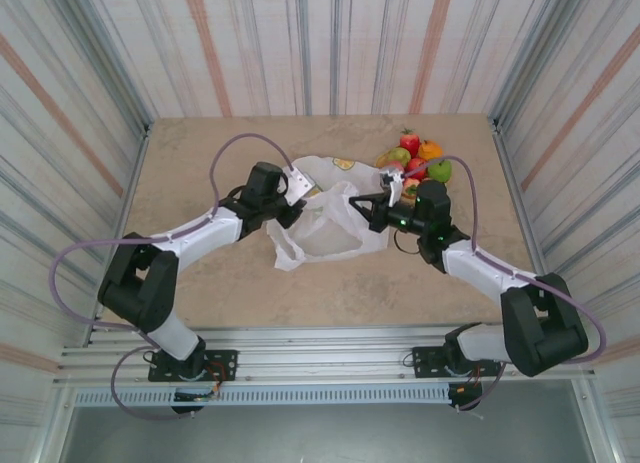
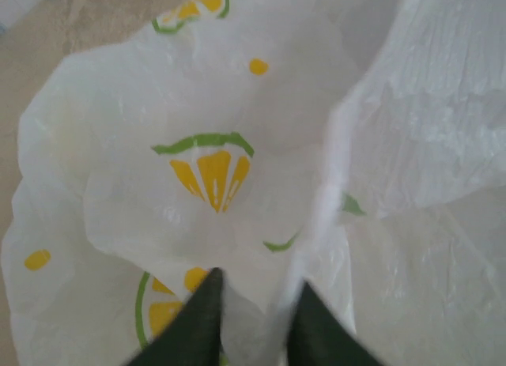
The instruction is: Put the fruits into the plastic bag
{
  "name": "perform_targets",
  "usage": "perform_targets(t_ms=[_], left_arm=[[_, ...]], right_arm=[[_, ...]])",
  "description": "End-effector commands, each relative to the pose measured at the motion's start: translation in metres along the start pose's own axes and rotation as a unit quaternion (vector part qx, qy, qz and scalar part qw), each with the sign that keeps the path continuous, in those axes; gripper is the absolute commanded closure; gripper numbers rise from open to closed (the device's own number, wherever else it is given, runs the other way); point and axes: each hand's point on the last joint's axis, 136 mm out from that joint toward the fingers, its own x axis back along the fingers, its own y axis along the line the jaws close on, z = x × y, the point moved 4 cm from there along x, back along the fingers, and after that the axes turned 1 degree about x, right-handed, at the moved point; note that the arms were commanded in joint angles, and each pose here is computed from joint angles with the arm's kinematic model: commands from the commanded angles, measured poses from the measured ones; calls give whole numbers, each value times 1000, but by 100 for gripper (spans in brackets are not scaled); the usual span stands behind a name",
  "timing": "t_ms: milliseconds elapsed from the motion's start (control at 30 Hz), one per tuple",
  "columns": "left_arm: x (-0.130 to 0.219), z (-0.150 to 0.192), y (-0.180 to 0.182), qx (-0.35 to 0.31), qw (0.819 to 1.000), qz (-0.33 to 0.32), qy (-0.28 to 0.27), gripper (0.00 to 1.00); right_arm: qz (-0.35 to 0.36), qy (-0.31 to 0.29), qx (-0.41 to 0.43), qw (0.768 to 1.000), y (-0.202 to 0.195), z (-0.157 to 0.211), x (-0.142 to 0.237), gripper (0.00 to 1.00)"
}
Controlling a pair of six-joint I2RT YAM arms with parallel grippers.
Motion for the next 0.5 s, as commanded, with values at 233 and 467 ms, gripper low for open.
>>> perform_targets(t_ms=[233,467], left_arm=[[94,-9,8,173,981,-64,-59,100],[143,3,-5,342,930,-53,-123,100]], right_arm=[[63,8,-37,997,-23,-38,-42,100],[136,51,-107,984,-53,-68,-107,97]])
